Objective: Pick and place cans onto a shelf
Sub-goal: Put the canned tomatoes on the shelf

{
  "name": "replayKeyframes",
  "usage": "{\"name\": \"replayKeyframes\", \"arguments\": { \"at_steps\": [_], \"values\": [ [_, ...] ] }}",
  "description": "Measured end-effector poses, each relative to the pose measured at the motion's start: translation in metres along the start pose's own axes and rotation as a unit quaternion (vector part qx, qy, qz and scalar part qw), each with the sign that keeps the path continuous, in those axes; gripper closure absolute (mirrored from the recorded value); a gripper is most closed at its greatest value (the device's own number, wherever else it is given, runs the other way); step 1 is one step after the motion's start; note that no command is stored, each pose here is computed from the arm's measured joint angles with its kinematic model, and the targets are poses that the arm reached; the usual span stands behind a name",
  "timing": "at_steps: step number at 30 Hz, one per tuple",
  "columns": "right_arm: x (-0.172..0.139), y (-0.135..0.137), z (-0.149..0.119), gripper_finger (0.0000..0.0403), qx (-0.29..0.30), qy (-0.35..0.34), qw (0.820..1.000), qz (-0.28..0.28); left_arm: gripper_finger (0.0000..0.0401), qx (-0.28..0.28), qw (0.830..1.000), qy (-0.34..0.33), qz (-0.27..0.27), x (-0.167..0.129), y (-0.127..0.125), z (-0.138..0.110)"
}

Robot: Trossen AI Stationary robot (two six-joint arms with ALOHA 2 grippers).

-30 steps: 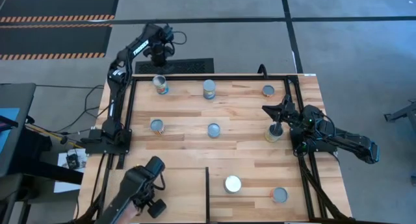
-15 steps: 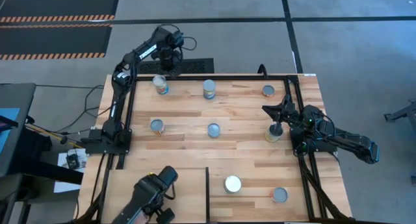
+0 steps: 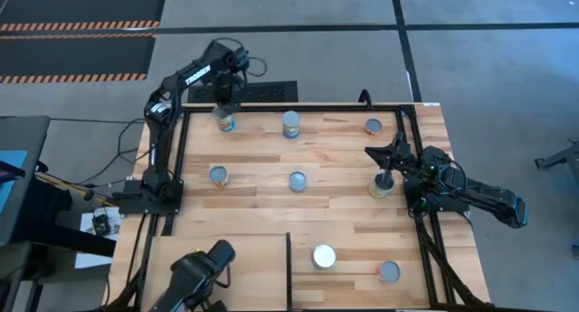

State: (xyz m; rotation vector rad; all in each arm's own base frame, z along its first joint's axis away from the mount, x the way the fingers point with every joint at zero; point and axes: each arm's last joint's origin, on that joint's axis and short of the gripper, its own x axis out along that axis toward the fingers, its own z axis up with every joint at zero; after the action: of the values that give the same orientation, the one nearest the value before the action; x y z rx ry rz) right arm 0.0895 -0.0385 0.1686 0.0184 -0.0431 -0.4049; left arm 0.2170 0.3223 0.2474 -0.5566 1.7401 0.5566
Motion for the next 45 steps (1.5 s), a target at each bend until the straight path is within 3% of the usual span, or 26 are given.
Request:
{"name": "replayKeyframes", "arguments": {
  "at_steps": [3,7,13,17,26,34,45],
  "values": [
    [0.000,0.000,0.000,0.0354,0.000,0.000,1.000,0.000,0.0401,0.013,0.999,0.043,0.000,0.015,0.000,-0.015],
    [0.000,0.000,0.000,0.0354,0.000,0.000,1.000,0.000,0.0401,0.022,0.999,0.039,0.000,0.008,-0.003,-0.029],
    [0.000,0.000,0.000,0.0354,0.000,0.001,1.000,0.000,0.0401,0.045,0.998,0.035,-0.005,0.009,-0.011,-0.027],
    [0.000,0.000,0.000,0.0354,0.000,0.001,1.000,0.000,0.0401,0.057,0.997,0.044,0.026,0.009,-0.011,-0.026],
    [0.000,0.000,0.000,0.0354,0.000,0.002,1.000,0.000,0.0401,0.060,0.997,0.049,0.005,0.014,-0.013,-0.026],
    [0.000,0.000,0.000,0.0354,0.000,0.002,1.000,0.000,0.0401,0.081,0.993,0.062,0.058,0.012,-0.021,-0.023],
    [0.000,0.000,0.000,0.0354,0.000,0.002,1.000,-0.001,0.0401,0.088,0.994,0.057,0.025,0.015,-0.033,-0.023]
  ]
}}
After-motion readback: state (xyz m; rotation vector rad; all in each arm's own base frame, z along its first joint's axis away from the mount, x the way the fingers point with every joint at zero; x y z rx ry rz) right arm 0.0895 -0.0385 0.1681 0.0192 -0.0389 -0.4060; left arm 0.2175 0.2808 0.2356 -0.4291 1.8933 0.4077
